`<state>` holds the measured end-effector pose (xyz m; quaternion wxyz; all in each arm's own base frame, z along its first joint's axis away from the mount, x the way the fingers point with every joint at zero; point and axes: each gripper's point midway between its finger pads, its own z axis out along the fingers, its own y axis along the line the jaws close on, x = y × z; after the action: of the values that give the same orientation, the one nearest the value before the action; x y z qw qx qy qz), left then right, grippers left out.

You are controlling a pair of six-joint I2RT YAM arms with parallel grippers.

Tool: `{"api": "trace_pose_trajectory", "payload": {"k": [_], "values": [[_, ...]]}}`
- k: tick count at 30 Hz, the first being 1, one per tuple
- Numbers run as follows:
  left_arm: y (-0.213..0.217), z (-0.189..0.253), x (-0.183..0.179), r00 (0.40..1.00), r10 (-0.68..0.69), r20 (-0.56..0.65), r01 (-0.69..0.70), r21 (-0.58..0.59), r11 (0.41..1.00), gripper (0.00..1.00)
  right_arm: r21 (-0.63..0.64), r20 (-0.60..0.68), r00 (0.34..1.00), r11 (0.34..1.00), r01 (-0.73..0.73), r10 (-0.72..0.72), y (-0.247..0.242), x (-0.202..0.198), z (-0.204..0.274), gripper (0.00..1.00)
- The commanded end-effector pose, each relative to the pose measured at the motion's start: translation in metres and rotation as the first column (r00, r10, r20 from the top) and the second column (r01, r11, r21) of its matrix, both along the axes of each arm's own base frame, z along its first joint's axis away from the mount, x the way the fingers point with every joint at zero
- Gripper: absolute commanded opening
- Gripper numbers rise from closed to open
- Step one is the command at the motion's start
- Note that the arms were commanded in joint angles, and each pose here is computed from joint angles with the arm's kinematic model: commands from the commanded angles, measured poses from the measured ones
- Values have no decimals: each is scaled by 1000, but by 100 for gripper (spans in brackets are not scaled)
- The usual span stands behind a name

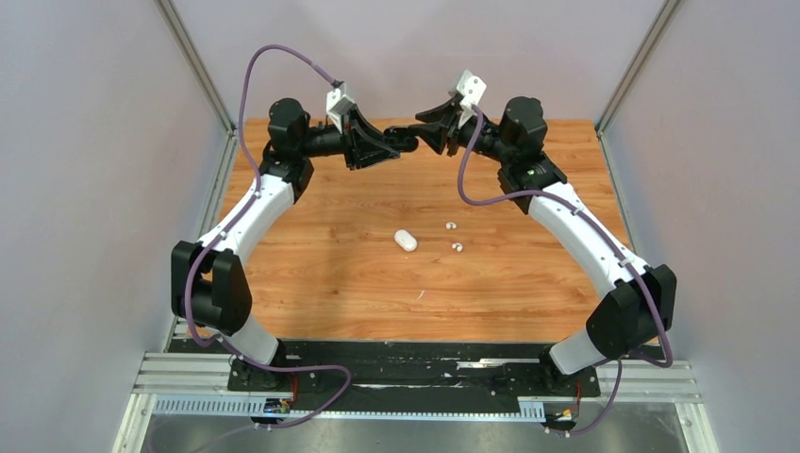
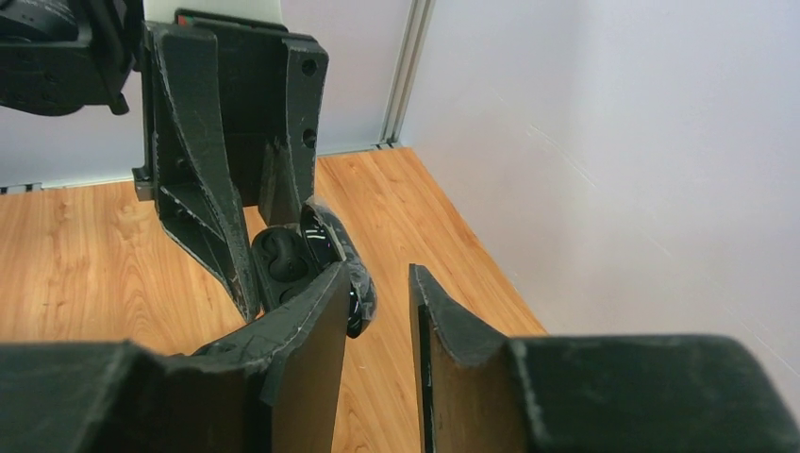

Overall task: Insert the wireless bluetooth earbuds into the charging case
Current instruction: Close the charging case.

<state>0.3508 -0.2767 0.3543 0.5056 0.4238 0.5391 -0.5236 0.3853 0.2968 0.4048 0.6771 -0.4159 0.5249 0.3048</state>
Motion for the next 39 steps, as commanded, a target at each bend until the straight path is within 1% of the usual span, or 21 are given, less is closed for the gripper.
{"api": "trace_pose_trajectory", "payload": {"k": [1, 4, 6, 7, 9, 10, 11, 12, 13, 14, 20, 23, 25, 29, 33, 35, 39], "values": [[2, 5, -15, 998, -56, 40, 55, 7, 998, 0, 92, 93, 996, 996, -16, 8, -14, -17, 63, 32], [2, 4, -16, 998, -59, 36, 59, 12, 998, 0, 105, 79, 997, 994, -33, 25, -17, -20, 68, 33], [3, 2, -16, 998, -60, 36, 59, 16, 998, 0, 114, 58, 996, 990, -77, 71, -18, -25, 72, 41], [3, 2, -16, 997, -59, 39, 58, 19, 998, 0, 109, 42, 992, 987, -121, 117, -19, -30, 71, 46], [3, 1, -15, 997, -52, 49, 51, 23, 998, 0, 71, -5, 970, 968, -240, 241, -16, -45, 64, 66], [3, -1, -14, 998, -45, 41, 44, 27, 999, 0, 34, -40, 948, 949, -313, 315, -13, -52, 54, 72], [3, -2, -13, 998, -44, 39, 43, 31, 999, 0, -2, -67, 933, 935, -355, 354, -11, -55, 44, 77], [3, -2, -12, 998, -41, 40, 40, 32, 999, 0, -21, -116, 914, 919, -393, 388, -10, -59, 32, 84], [3, -2, -12, 999, -40, 35, 39, 33, 999, 0, -34, -146, 904, 911, -411, 403, -9, -60, 23, 96], [3, -3, -11, 999, -39, 32, 38, 34, 999, 0, -43, -168, 901, 910, -413, 401, -9, -59, 14, 99], [3, -1, -9, 999, -30, 21, 29, 35, 999, 0, -106, -217, 902, 910, -401, 372, -5, -46, -26, 100], [3, -4, -8, 1000, -25, -8, 25, 42, 999, 0, -133, -214, 909, 912, -389, 357, 2, -40, -37, 100], [3, -5, -7, 999, -20, -28, 21, 43, 999, 0, -152, -186, 912, 906, -395, 366, 7, -39, -38, 100], [1, -5, 1, 996, 10, -89, -7, 38, 999, 0, -192, -115, 914, 894, -404, 388, 17, -42, -38, 91], [0, -7, 8, 989, 29, -142, -23, 43, 999, 0, -214, -64, 905, 880, -425, 421, 21, -50, -36, 78], [0, -8, 11, 986, 40, -165, -33, 45, 998, 0, -229, -33, 902, 876, -425, 430, 21, -55, -34, 74], [-1, -11, 14, 977, 48, -206, -39, 49, 998, 0, -278, 49, 903, 874, -399, 428, 23, -63, -36, 71]]}}
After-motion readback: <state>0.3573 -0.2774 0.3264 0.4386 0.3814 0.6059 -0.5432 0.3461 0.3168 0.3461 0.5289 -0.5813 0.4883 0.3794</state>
